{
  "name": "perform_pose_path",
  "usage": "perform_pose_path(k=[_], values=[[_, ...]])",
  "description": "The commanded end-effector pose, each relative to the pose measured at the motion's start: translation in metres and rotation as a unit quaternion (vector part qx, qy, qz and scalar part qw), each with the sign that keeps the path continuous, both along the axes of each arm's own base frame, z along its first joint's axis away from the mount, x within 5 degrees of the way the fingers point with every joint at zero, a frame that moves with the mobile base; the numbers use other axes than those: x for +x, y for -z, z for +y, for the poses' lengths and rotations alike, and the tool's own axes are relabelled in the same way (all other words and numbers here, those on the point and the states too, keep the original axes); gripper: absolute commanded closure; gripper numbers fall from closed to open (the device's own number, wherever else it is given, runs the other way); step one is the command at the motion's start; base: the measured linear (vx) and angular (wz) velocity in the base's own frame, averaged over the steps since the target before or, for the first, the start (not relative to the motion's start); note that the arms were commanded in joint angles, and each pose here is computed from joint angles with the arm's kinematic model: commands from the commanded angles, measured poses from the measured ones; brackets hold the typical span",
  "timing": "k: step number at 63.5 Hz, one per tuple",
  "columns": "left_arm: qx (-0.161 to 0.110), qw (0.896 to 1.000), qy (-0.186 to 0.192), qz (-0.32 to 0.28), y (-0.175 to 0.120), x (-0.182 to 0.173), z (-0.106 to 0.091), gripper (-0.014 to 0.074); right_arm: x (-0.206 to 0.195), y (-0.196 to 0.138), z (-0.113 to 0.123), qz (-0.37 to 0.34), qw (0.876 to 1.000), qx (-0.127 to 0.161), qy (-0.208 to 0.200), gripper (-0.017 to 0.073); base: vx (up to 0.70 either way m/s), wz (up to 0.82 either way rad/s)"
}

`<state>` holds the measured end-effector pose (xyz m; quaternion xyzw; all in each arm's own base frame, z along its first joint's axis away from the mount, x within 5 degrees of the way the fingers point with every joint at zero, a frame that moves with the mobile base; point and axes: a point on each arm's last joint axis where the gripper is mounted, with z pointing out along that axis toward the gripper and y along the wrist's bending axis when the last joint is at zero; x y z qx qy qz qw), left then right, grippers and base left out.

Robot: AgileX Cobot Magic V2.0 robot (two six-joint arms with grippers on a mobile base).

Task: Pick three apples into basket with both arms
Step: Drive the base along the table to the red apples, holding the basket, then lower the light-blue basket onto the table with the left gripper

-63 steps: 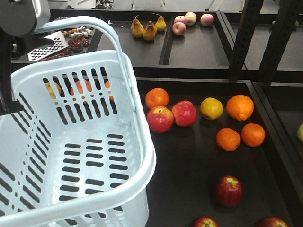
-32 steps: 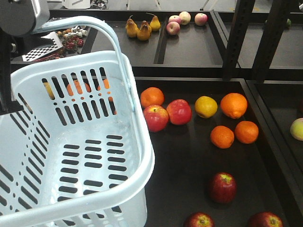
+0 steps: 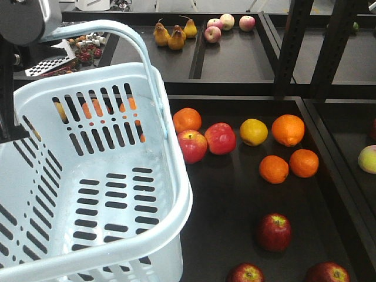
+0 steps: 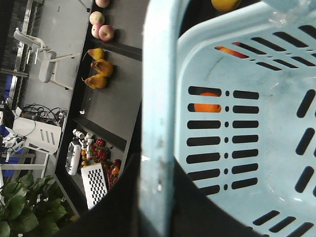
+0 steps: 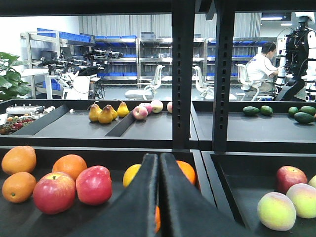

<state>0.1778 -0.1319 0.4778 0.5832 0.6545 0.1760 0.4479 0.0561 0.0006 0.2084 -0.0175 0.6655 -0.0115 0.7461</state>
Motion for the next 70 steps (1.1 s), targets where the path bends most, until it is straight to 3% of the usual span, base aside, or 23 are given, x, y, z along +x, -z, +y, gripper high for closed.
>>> perform_pose_path(k=[1,58,63,70], values=[[-0.037,0.998,0.008,-0.057,-0.021,-0.006,0.006,0.06,-0.001,-0.002,0.0,-0.035,0.999,-0.001,0.0,0.0568,0.0,0.0],[-0.047,0.998,0.012,-0.05,-0.02,-0.006,0.003,0.06,-0.001,-0.002,0.0,-0.035,0.999,-0.001,0.0,0.0568,0.0,0.0],[-0.022,0.998,0.007,-0.054,-0.017,0.0,0.001,0.06,-0.001,-0.002,0.0,-0.035,0.999,-0.001,0.0,0.0568,0.0,0.0],[0.036,0.997,-0.011,-0.063,-0.004,0.015,-0.005,0.06,-0.001,-0.002,0.0,-0.035,0.999,-0.001,0.0,0.0568,0.0,0.0]])
